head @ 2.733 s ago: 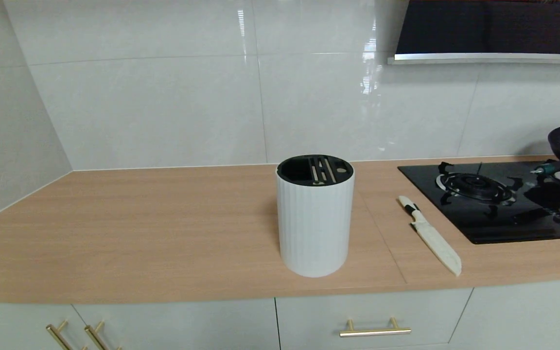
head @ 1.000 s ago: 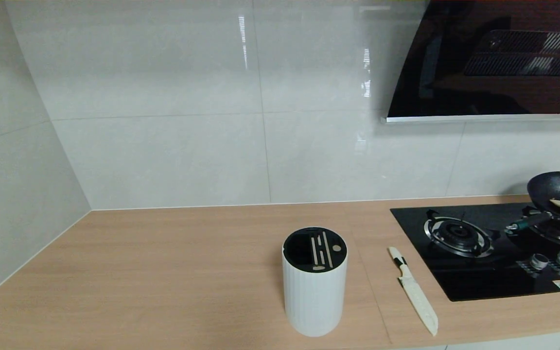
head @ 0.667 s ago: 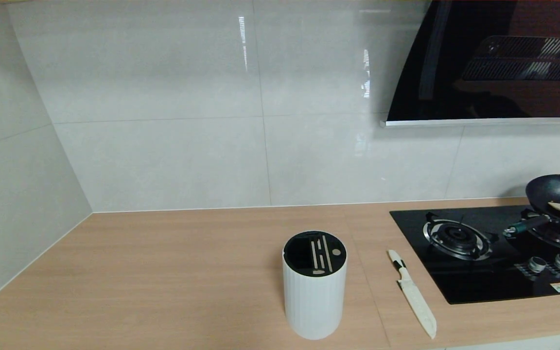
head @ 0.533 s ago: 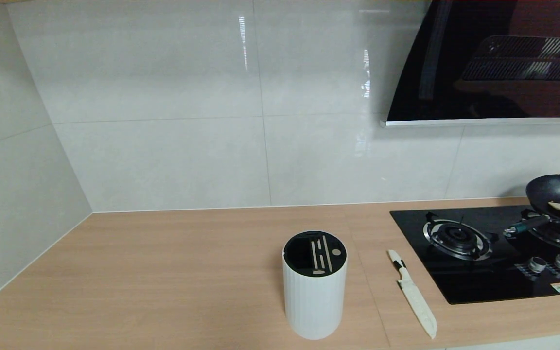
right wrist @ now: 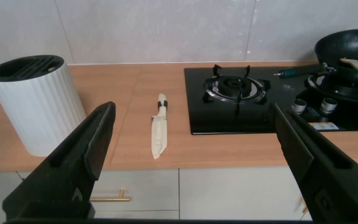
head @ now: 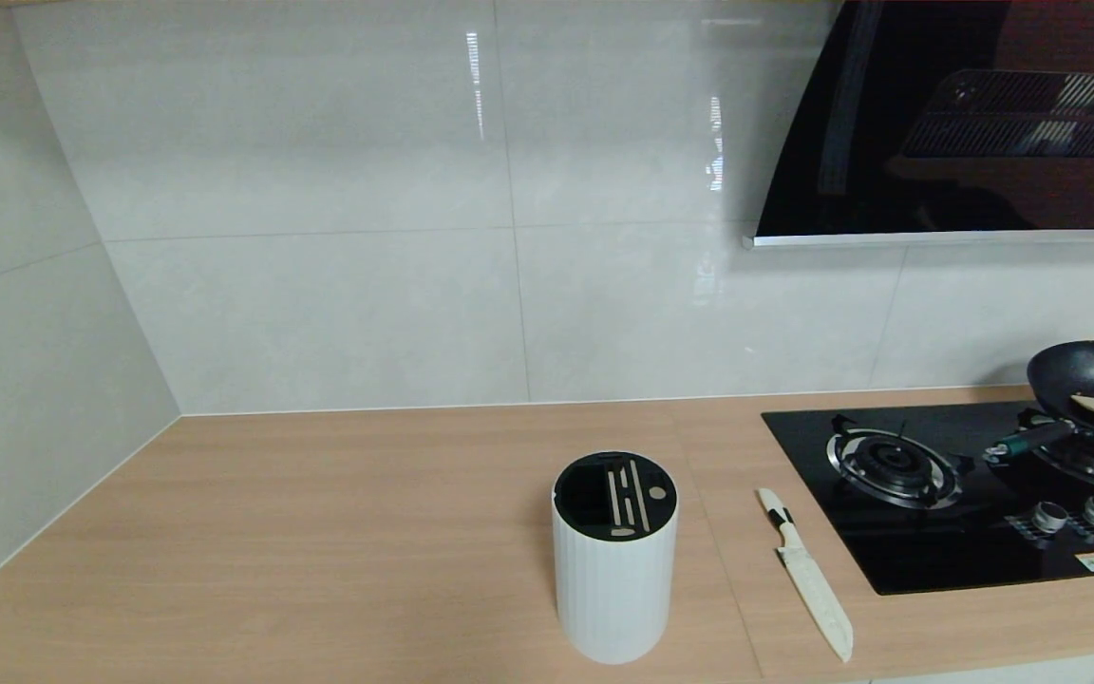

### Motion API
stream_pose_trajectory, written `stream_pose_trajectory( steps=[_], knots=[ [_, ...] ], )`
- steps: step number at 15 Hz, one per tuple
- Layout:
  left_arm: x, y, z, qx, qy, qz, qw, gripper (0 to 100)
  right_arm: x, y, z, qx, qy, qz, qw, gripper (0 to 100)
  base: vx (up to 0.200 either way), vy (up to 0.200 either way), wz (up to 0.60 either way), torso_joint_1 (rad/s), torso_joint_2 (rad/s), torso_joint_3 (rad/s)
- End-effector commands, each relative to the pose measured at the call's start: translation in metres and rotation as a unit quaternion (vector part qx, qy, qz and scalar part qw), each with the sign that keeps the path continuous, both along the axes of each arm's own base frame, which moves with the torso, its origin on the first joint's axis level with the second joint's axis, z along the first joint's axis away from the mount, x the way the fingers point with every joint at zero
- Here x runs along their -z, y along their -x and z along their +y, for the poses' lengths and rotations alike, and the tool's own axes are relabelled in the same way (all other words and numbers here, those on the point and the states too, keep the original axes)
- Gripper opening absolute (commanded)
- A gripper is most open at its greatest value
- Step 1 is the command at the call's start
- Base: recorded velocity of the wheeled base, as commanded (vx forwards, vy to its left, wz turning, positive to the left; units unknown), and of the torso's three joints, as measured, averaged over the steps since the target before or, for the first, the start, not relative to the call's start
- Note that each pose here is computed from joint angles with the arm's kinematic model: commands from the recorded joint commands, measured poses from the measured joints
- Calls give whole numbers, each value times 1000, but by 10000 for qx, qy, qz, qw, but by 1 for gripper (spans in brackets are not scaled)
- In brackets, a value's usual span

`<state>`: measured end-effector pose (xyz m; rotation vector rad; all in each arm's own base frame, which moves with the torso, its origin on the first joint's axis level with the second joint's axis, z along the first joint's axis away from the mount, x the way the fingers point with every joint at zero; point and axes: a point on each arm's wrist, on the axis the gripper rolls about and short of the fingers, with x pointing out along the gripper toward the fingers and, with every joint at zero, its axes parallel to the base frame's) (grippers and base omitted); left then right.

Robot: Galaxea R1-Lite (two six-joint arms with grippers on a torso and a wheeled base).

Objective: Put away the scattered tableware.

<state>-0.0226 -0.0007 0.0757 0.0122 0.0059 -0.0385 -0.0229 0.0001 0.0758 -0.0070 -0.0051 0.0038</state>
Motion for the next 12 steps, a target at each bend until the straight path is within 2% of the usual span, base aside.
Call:
stream_pose_trajectory(
  steps=[1,7,12],
  knots=[
    [0,0,0,-1,0,0,10000,100,0,0,0,-4,-4,3,10000,100,0,0,0,0,0,0],
    [0,0,0,-1,0,8,10000,100,0,0,0,-4,-4,3,10000,100,0,0,0,0,0,0],
    [0,0,0,-1,0,8,10000,100,0,0,0,4,3,3,10000,100,0,0,0,-86,191,94]
  ],
)
